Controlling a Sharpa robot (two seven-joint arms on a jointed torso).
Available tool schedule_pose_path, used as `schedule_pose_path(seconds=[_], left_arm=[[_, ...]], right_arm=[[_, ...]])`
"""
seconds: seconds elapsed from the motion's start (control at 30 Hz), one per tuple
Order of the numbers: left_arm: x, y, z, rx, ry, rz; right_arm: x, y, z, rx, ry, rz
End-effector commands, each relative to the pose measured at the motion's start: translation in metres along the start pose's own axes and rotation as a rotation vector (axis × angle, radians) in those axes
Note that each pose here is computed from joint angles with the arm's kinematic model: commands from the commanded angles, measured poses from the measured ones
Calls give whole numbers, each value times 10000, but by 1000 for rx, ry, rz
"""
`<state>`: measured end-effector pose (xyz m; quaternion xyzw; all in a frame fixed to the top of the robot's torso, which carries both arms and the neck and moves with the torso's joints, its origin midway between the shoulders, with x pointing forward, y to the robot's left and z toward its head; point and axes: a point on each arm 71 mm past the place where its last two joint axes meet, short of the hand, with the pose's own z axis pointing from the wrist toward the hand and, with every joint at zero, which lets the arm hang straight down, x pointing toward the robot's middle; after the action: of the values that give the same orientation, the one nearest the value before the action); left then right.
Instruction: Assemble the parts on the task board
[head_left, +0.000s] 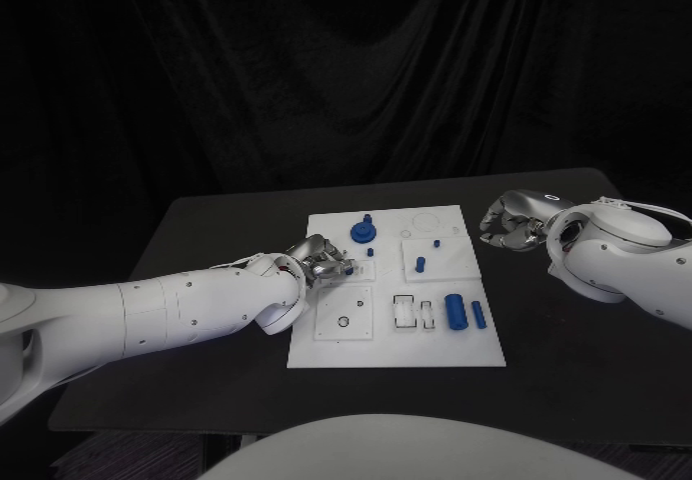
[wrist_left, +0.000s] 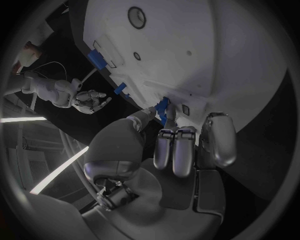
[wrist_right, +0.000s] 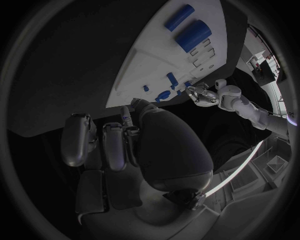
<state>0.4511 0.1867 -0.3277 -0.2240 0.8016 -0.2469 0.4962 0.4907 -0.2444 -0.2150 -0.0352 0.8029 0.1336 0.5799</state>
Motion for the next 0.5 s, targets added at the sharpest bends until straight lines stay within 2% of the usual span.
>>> schedule_pose_path(seconds=[0.03,0.5], left_arm=[[17,-23,-3,39,-6,-4],[46,12,-16,40,1,-5]], right_arm=[[7,-13,-6,13,0,-2],[11,-16,-6,15,7,1]])
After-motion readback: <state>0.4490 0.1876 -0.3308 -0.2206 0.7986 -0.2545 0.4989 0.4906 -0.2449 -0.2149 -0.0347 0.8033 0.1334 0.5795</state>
